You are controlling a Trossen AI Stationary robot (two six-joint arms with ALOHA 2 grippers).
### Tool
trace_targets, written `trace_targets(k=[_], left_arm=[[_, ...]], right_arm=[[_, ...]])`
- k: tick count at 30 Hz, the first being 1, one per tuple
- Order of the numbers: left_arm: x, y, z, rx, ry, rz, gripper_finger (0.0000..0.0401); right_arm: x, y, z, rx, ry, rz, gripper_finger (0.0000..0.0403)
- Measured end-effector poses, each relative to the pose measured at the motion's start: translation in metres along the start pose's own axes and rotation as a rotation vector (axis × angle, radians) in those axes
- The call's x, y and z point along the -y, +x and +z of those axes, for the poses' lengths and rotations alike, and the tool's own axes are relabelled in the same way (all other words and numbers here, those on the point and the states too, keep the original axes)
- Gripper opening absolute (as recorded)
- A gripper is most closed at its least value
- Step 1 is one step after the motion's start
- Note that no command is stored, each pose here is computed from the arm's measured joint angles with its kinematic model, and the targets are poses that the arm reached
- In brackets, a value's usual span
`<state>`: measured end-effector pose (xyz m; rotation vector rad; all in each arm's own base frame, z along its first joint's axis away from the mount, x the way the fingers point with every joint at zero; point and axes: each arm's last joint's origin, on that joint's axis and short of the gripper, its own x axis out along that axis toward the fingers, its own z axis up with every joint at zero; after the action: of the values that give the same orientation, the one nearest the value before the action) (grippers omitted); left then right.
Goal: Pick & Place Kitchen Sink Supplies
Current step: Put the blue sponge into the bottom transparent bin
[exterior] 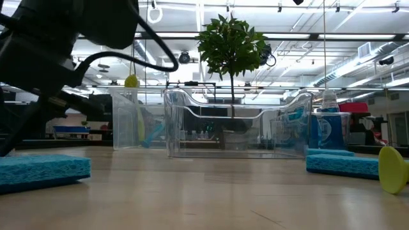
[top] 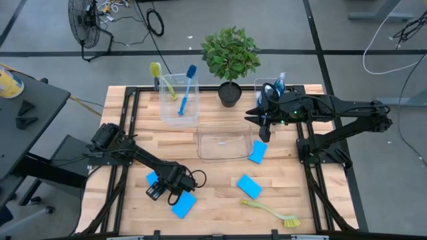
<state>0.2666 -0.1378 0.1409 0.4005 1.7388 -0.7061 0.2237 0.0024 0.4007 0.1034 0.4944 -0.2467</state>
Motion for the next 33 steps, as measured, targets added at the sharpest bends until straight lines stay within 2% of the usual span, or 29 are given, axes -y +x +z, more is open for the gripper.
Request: trace_targets(k=[6,9,22,27,33], left_arm=[[0.0002,0.0004,-0.0001,0.003,0.008,-0.013,0.0184],[0.0008,0.0004,0.0000,0.010,0.046,-0.036,0.0170],[0.0012,0.0003,0.0001,0.016,0.054,-0.057,0.0009],[0.0017,0.0002,-0.0005,0.015,0.051,-0.080,0.0006],[0.0017,-0.0014,-0.0088,-0.055,0.021,-0.127,0.0003]], right_arm=[[-0.0001,0.0000,0.0000,0.000,0.000,0.002,0.0098],[-0.0001,0.0000,0.0000,0.000,-0.008,0.002,0.0098],[-0.0001,0.0000,0.0000,0.000,-0.012,0.002,0.0098],[-0.0001,0.0000,0.0001,0.000,-0.012,0.002,0.0098],[-0.0001,0.0000,0.0001,0.001,-0.012,0.002,0.0098]])
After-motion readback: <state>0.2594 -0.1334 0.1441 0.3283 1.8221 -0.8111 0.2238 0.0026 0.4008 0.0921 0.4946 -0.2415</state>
